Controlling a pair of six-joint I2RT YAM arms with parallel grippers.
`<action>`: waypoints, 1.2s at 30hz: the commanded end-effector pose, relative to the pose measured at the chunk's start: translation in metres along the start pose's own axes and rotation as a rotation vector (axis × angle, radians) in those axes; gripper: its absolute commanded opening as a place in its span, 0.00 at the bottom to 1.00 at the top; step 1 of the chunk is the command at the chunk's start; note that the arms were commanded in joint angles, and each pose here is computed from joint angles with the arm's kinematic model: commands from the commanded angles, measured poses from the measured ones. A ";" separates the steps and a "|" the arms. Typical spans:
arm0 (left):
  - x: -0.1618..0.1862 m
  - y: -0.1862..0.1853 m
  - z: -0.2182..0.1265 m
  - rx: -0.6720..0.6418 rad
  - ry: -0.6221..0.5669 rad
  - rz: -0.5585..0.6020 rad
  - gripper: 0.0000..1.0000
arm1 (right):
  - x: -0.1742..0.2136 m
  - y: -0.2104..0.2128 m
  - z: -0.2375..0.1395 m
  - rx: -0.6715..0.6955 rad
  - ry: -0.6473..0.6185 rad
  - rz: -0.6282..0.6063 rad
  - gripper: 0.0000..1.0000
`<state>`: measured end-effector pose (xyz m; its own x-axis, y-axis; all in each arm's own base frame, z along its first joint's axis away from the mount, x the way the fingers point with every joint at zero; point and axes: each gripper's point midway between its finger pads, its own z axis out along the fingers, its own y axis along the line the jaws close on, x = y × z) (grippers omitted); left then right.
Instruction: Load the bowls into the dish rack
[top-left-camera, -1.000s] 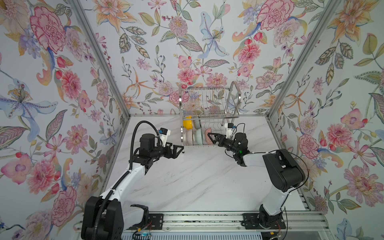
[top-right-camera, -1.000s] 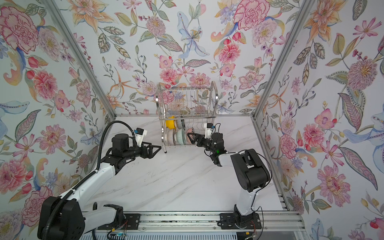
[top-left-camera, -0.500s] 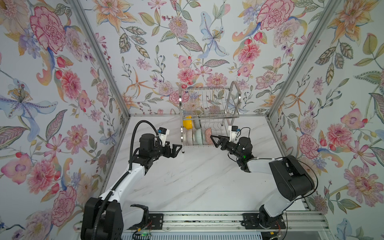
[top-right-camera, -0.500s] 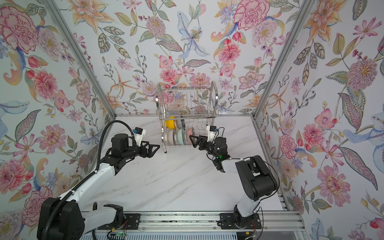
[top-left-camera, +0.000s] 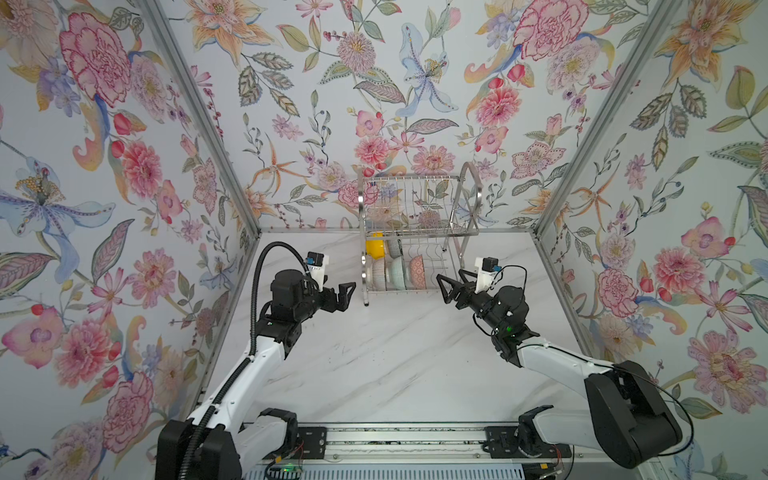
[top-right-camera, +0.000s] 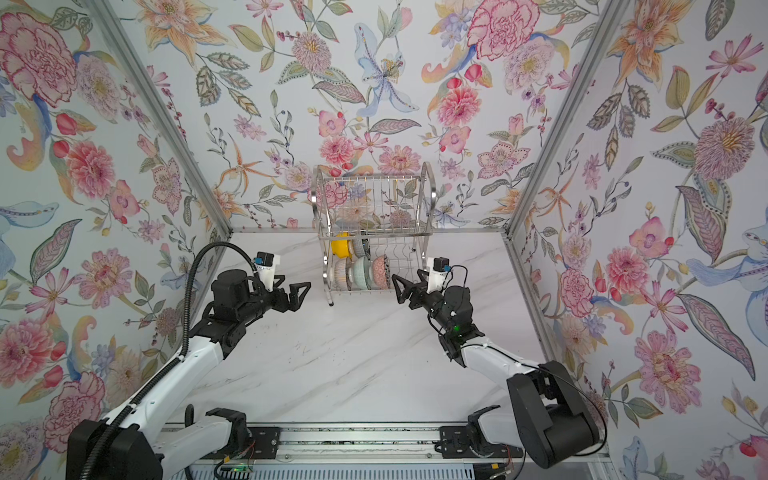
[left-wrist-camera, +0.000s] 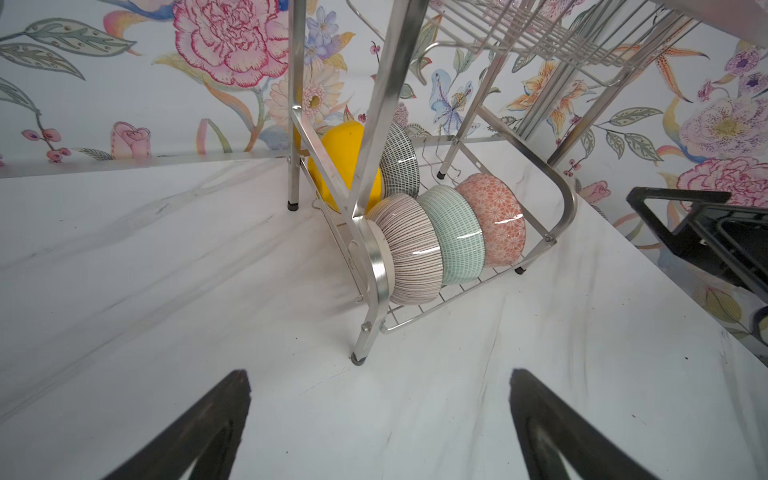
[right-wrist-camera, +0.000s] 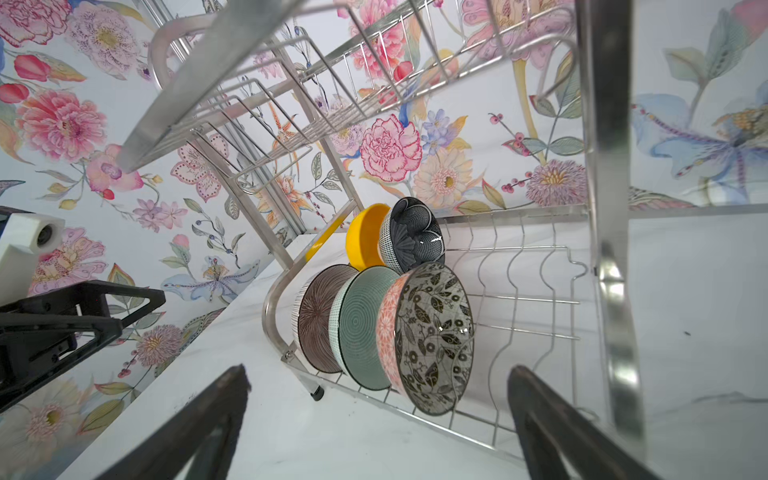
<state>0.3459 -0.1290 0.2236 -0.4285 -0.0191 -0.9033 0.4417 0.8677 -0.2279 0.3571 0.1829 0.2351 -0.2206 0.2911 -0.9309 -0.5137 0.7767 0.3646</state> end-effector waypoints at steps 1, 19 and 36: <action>-0.006 0.011 -0.002 -0.081 -0.046 0.026 0.99 | 0.001 -0.025 -0.020 0.157 0.010 -0.139 0.99; 0.017 0.148 -0.065 -0.702 -0.252 -0.146 0.99 | -0.016 -0.153 -0.119 0.699 -0.139 -0.209 0.98; 0.054 0.212 -0.048 -0.798 -0.263 -0.105 0.99 | 0.022 -0.225 -0.135 0.886 -0.065 -0.159 0.99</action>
<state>0.3717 0.0752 0.1315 -0.2694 -0.1719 -0.9476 -0.3417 0.9370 -0.0729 0.3477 -0.0555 0.1230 -0.1968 0.1644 -0.9666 0.2877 0.9521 0.1034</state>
